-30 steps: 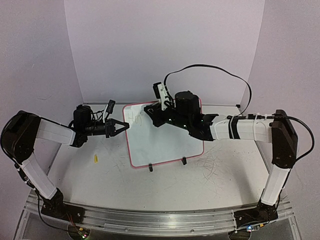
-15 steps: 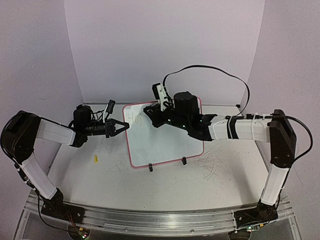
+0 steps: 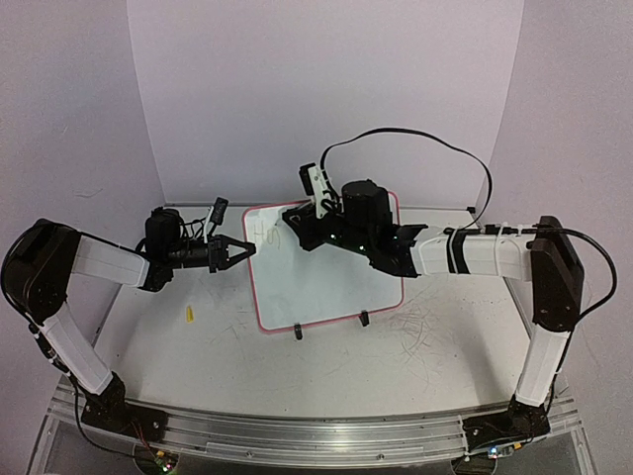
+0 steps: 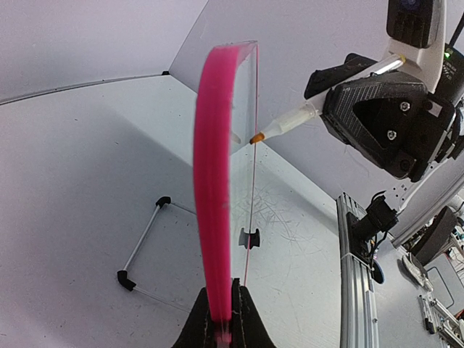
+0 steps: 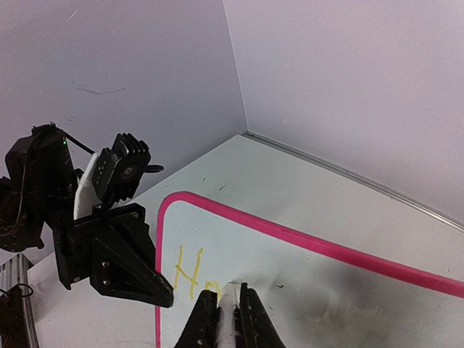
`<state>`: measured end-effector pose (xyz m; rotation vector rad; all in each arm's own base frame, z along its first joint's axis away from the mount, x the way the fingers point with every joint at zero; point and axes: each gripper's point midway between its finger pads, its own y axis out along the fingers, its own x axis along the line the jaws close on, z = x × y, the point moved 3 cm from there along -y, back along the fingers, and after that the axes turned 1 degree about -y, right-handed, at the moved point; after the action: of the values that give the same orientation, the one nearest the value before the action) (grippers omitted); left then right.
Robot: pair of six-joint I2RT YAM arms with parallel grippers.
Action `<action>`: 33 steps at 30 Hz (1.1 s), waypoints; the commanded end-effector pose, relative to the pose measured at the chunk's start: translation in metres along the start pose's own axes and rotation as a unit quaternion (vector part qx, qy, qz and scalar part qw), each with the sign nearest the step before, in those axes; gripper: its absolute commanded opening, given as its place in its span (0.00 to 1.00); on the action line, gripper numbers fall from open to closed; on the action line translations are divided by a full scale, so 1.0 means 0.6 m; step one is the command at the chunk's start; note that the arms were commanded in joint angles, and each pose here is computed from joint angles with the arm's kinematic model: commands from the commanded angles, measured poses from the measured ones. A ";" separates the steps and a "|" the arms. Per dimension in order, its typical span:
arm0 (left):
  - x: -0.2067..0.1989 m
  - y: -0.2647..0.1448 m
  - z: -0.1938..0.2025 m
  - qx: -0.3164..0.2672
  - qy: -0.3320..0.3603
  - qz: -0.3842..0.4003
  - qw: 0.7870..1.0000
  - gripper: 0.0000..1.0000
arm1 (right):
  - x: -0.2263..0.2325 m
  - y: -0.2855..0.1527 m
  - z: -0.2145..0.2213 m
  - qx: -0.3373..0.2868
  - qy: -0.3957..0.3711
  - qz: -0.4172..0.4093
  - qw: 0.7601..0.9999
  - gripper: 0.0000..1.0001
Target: Write a sentence on the whiteboard
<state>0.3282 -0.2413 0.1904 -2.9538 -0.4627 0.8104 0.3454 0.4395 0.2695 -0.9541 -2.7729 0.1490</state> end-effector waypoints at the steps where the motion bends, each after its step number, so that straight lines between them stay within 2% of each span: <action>1: -0.007 -0.001 -0.039 -0.024 0.059 -0.015 0.998 0.00 | 0.001 0.004 -0.015 -0.016 -0.004 0.004 1.000 0.00; 23: -0.006 -0.001 -0.041 -0.024 0.060 -0.016 0.998 0.00 | -0.001 0.014 0.002 -0.003 -0.005 0.005 1.000 0.00; 33: -0.006 -0.002 -0.041 -0.024 0.061 -0.017 0.998 0.00 | -0.019 0.004 -0.003 -0.013 -0.005 0.042 0.999 0.00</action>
<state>0.3282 -0.2410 0.1897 -2.9482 -0.4675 0.8143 0.3465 0.4415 0.2595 -0.9758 -2.7591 0.1785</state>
